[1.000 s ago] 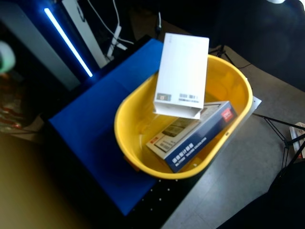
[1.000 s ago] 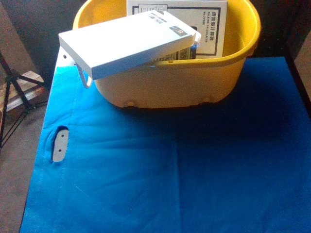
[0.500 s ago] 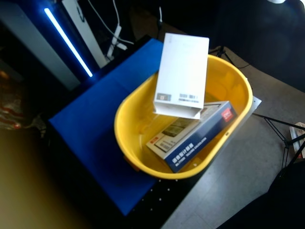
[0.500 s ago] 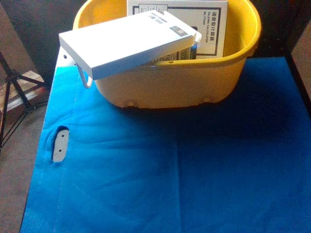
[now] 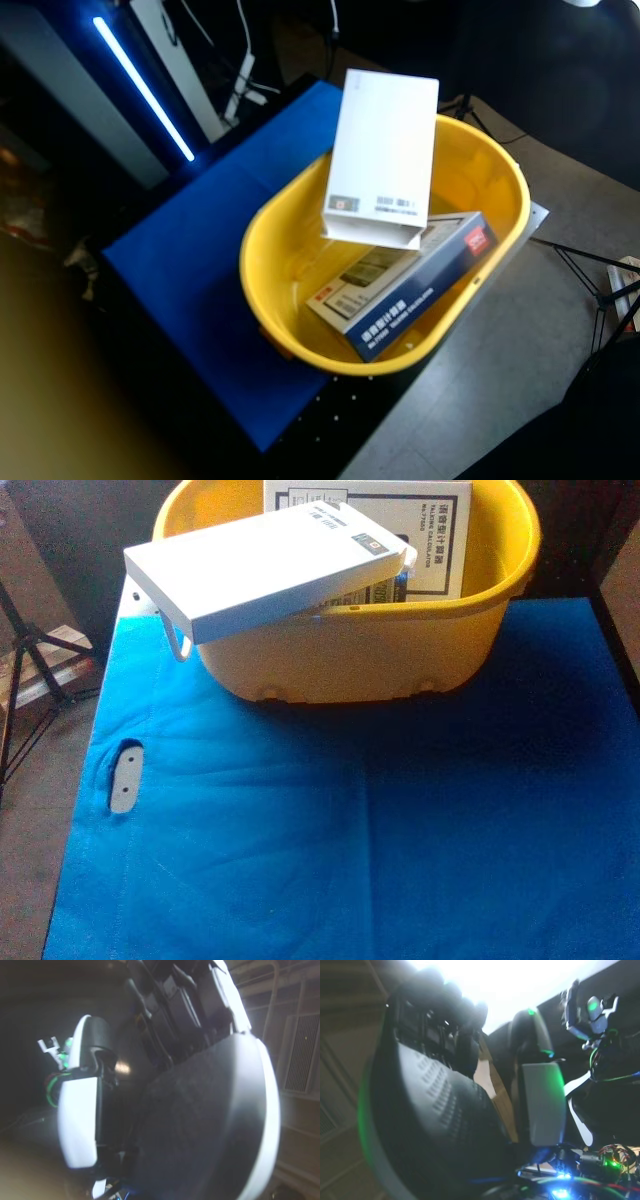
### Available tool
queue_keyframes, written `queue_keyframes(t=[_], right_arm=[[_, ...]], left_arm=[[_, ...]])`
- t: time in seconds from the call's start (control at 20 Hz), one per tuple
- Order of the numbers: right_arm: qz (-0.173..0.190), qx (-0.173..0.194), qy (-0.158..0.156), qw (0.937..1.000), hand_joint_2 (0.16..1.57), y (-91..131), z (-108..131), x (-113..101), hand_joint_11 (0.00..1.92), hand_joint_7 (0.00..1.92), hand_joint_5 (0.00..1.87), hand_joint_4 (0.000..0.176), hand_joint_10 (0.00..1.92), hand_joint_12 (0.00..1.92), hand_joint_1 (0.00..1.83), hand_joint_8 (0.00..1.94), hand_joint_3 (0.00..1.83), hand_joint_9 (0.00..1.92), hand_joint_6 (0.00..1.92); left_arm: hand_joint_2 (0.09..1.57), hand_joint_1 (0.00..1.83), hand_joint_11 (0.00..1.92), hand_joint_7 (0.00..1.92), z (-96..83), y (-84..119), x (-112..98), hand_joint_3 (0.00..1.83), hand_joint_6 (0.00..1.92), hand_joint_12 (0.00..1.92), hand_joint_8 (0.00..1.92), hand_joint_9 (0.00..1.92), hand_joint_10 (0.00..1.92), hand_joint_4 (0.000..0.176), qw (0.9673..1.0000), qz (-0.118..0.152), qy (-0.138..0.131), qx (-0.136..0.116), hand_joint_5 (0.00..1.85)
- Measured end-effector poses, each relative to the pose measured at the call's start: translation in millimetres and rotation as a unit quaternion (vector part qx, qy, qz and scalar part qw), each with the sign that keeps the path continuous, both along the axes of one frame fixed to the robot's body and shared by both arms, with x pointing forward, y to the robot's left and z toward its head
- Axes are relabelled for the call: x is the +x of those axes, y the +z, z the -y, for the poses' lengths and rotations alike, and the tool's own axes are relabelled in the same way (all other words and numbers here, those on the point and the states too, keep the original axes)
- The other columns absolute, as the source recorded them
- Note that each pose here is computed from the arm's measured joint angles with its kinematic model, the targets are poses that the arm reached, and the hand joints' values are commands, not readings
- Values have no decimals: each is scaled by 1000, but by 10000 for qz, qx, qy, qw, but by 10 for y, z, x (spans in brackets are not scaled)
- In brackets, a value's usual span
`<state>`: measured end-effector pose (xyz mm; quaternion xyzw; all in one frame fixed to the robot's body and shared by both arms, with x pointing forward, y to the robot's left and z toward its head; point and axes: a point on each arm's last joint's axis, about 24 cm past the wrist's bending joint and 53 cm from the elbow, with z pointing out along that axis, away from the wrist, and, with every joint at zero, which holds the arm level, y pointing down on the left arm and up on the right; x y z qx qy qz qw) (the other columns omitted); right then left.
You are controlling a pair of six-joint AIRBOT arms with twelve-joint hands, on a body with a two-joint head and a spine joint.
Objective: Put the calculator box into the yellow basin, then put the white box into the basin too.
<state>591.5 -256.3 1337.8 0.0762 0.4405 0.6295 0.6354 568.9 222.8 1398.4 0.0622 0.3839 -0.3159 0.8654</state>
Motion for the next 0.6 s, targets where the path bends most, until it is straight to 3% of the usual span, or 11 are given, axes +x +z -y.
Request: queue_keyframes(t=[0.05, 0.1, 0.15, 0.2, 0.25, 0.3, 0.35, 0.4, 0.45, 0.55, 0.6], right_arm=[[146, 70, 21, 9999, 1355, 60, 21, -51, 37, 414, 689, 0, 1671, 1852, 1108, 1819, 0, 155, 1419], [254, 128, 49, 9996, 1256, 104, 28, -90, 0, 255, 753, 0, 1547, 1712, 1071, 1434, 0, 37, 1337], [319, 171, 71, 9993, 1211, 127, 29, -115, 0, 248, 805, 0, 1676, 1852, 1070, 1447, 0, 39, 1265], [333, 190, 81, 9992, 1178, 127, 25, -121, 140, 286, 856, 0, 1911, 1918, 1103, 1689, 0, 106, 1195], [310, 251, 104, 9991, 1257, 104, 5, -122, 350, 495, 840, 0, 1921, 1921, 1159, 1759, 6, 297, 1151], [301, 284, 143, 9990, 1224, 83, -20, -127, 271, 472, 796, 0, 1807, 1921, 1034, 1606, 1, 321, 1273], [284, 295, 206, 9989, 1267, 48, -56, -142, 202, 337, 681, 70, 1754, 1921, 923, 1540, 6, 251, 1442], [274, 259, 261, 9989, 1182, 25, -86, -155, 138, 286, 334, 0, 1606, 1866, 868, 1374, 0, 256, 1380], [262, 264, 279, 9989, 1133, 14, -99, -156, 237, 369, 342, 0, 1452, 1687, 761, 1330, 0, 336, 1553], [278, 317, 278, 9987, 1149, 15, -97, -161, 251, 330, 340, 0, 1526, 1762, 736, 1381, 1, 285, 1548], [292, 362, 280, 9985, 1186, 16, -97, -164, 285, 400, 293, 0, 1518, 1773, 633, 1334, 3, 340, 1526]], left_arm=[[1333, 732, 461, 802, 13, -57, -14, 0, 35, 1338, 3, 728, 322, 0, 10000, -28, -32, 29, 729], [1333, 732, 461, 802, 13, -148, -15, 0, 34, 1338, 3, 729, 320, 0, 9999, -126, -57, 35, 729], [1333, 732, 461, 802, -17, -248, -3, 0, 33, 1338, 3, 729, 320, 0, 9996, -268, -78, -17, 729], [1333, 732, 461, 802, -57, -307, 5, 0, 32, 1338, 3, 730, 318, 0, 9992, -377, -101, -101, 730], [1333, 732, 461, 802, -122, -365, 3, 0, 31, 1338, 3, 730, 317, 0, 9986, -473, -106, -209, 730], [1333, 732, 461, 803, -163, -369, -15, 0, 31, 1338, 3, 731, 316, 0, 9986, -452, -87, -271, 730], [1333, 732, 461, 803, -196, -351, -46, 0, 30, 1338, 2, 731, 315, 0, 9988, -372, -65, -317, 731], [1333, 732, 461, 803, -205, -324, -78, 0, 29, 1338, 2, 732, 315, 0, 9989, -283, -77, -361, 731], [1333, 732, 461, 803, -199, -310, -99, 0, 29, 1338, 2, 732, 314, 0, 9989, -225, -105, -395, 731], [1333, 732, 461, 803, -154, -350, -104, 0, 28, 1338, 2, 733, 312, 0, 9987, -250, -175, -403, 732], [1333, 732, 461, 803, -122, -392, -98, 0, 27, 1338, 2, 733, 311, 0, 9986, -309, -221, -364, 732]])
